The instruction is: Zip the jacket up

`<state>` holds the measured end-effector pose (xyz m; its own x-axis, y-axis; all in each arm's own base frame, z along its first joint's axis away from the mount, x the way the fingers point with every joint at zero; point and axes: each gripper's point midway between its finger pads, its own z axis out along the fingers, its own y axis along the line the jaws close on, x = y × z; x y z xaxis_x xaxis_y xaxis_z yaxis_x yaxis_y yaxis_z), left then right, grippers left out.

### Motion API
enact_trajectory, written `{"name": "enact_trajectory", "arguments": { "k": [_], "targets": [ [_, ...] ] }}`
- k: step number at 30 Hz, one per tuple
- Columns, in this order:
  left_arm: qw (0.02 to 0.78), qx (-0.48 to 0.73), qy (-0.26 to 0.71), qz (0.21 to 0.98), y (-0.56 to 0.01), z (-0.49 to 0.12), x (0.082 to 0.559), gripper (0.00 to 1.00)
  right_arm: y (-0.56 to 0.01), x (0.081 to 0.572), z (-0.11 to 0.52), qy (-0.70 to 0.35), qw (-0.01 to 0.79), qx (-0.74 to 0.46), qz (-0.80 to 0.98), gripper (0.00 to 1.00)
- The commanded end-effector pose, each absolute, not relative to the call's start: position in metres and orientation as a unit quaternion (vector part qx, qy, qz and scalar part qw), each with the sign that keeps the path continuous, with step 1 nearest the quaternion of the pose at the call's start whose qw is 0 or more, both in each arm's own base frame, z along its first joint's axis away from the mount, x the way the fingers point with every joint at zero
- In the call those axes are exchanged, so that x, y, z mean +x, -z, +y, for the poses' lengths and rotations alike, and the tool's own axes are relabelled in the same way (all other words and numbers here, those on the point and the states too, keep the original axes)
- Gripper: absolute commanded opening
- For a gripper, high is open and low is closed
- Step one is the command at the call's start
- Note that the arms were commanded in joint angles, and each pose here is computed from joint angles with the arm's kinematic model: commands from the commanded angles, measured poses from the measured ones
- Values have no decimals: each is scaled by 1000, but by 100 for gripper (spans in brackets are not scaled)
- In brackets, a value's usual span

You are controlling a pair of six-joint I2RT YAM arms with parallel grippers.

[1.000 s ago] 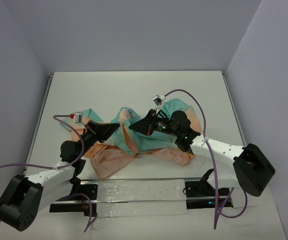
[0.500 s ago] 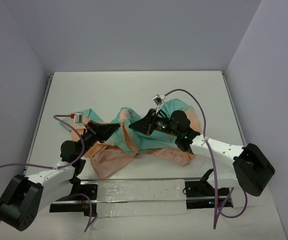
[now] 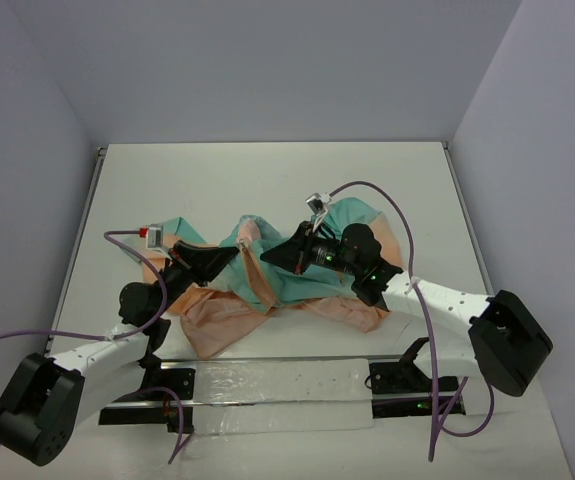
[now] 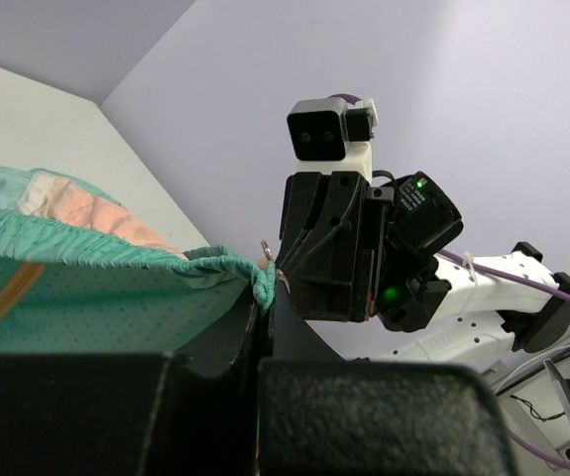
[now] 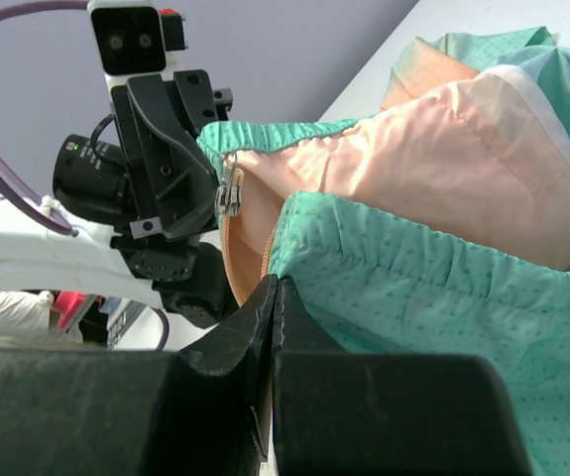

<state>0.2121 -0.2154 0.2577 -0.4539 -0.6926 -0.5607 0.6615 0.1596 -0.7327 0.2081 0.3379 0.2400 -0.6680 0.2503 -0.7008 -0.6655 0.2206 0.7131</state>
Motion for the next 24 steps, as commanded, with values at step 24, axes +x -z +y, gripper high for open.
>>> {"name": "enact_trajectory", "arguments": {
  "k": [24],
  "targets": [
    [586,42,677,444,-321,-208,193,0,-272,198,340,-628,402,-186,640,0]
  ]
}}
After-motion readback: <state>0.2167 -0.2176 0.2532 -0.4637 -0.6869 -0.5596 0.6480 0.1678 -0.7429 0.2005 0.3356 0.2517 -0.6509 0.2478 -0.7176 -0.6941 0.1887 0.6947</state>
